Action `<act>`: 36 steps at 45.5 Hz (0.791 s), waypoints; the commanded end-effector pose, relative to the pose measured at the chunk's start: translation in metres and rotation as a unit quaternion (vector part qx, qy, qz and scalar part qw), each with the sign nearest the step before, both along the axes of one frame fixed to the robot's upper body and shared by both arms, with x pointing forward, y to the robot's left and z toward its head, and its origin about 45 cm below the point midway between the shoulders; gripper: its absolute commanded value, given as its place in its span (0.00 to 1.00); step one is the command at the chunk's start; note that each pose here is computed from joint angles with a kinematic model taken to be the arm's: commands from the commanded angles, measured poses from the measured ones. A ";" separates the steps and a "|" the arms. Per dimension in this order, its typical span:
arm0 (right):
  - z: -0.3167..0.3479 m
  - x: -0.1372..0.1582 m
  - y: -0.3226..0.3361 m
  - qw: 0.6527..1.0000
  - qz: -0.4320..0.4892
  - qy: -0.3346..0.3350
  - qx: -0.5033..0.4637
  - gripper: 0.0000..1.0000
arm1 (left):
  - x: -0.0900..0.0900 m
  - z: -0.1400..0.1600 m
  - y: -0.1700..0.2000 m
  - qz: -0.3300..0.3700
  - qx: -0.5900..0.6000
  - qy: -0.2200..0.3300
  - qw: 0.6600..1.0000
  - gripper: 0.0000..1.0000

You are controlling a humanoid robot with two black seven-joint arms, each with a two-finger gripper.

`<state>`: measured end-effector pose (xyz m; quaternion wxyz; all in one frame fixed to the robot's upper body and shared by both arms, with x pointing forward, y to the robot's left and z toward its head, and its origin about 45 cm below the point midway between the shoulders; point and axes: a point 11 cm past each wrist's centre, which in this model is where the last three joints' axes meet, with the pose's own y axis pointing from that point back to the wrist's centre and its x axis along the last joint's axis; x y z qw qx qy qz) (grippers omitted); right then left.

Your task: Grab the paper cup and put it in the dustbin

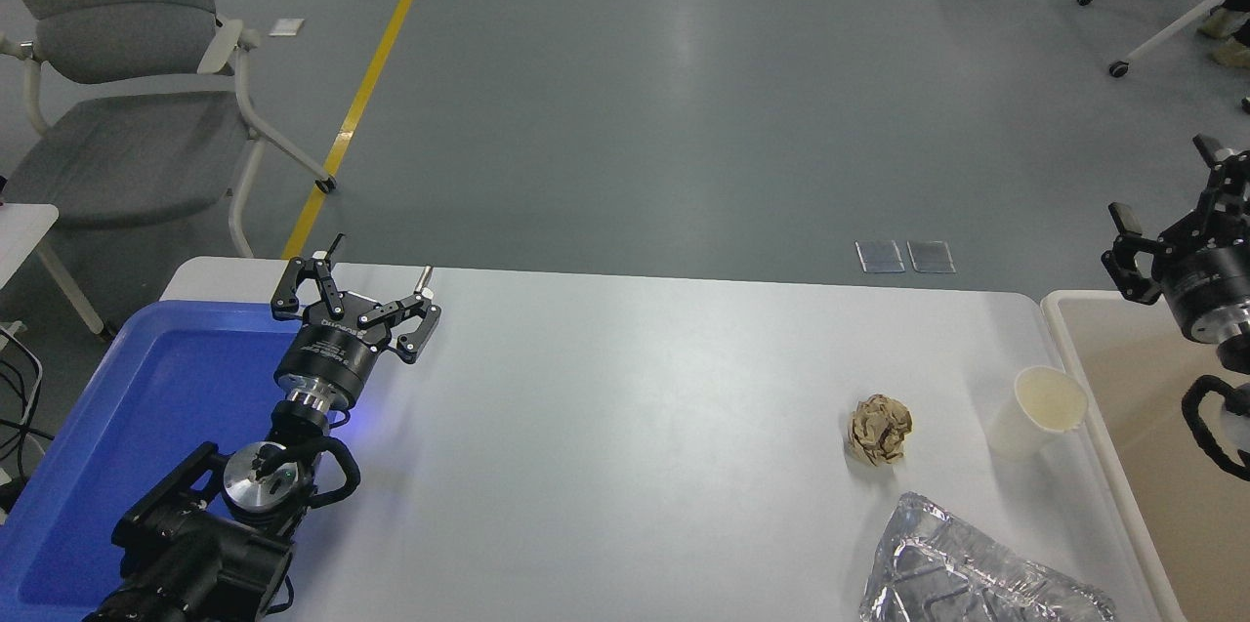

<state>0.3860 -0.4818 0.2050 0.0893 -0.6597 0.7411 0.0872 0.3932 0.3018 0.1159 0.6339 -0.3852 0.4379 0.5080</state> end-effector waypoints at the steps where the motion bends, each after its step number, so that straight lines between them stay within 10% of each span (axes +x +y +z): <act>1: -0.001 0.006 0.010 1.000 -0.003 -0.006 0.023 1.00 | 0.000 0.000 0.000 0.000 0.000 0.000 1.000 0.99; 36: -0.001 0.016 0.015 0.999 -0.026 -0.006 0.027 1.00 | 0.000 0.000 0.001 0.000 0.001 0.000 1.000 0.99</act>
